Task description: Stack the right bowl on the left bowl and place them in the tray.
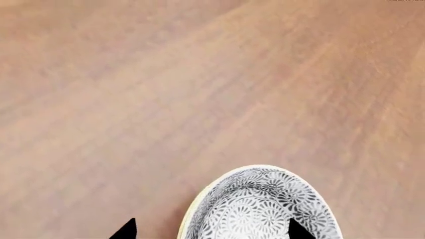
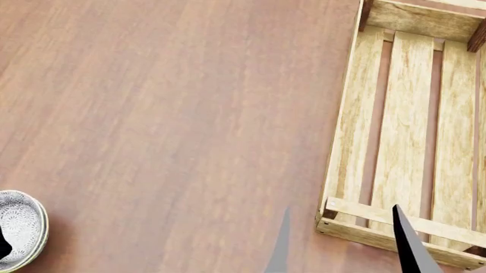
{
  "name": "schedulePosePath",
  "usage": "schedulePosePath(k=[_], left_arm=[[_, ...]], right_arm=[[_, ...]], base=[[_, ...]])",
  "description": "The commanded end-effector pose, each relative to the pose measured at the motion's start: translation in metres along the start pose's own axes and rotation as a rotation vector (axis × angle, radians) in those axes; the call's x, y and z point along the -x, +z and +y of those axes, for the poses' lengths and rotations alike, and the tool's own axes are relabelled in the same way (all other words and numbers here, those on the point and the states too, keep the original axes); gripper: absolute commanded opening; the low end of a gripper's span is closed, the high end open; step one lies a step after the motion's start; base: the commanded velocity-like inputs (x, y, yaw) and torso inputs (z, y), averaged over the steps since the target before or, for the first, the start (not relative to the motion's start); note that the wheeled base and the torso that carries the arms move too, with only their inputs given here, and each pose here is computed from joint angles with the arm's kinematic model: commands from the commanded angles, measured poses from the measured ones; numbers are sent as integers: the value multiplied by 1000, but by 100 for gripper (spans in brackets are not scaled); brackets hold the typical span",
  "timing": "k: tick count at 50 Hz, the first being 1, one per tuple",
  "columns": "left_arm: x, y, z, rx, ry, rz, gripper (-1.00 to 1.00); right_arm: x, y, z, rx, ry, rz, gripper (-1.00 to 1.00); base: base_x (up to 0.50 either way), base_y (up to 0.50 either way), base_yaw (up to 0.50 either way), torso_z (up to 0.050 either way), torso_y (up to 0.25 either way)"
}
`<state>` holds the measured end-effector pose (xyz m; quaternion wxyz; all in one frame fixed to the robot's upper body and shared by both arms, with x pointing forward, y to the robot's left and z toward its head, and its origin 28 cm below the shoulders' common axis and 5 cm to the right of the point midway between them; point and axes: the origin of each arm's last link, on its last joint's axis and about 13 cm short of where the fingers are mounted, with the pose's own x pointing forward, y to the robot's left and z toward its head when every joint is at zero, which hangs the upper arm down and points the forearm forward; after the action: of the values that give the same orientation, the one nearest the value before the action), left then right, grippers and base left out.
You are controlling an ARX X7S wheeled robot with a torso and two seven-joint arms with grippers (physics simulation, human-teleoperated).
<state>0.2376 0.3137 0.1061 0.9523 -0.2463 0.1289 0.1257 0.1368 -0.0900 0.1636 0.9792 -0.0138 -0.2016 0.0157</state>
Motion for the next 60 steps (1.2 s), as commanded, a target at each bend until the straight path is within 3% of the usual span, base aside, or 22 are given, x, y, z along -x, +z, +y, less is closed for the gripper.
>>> schedulePosePath(k=[1, 23, 60], left_arm=[[-1, -1, 1, 25, 7, 1, 100], [-8, -10, 2, 142, -25, 63, 100], [-16, -17, 2, 171, -48, 102, 100]], right_arm=[[0, 0, 0, -1, 1, 1, 100], [0, -1, 0, 0, 3, 1, 100], [0, -2, 2, 1, 8, 7, 100]], base=[[0, 0, 0, 0, 0], [0, 0, 0, 0, 0], [0, 0, 0, 0, 0]])
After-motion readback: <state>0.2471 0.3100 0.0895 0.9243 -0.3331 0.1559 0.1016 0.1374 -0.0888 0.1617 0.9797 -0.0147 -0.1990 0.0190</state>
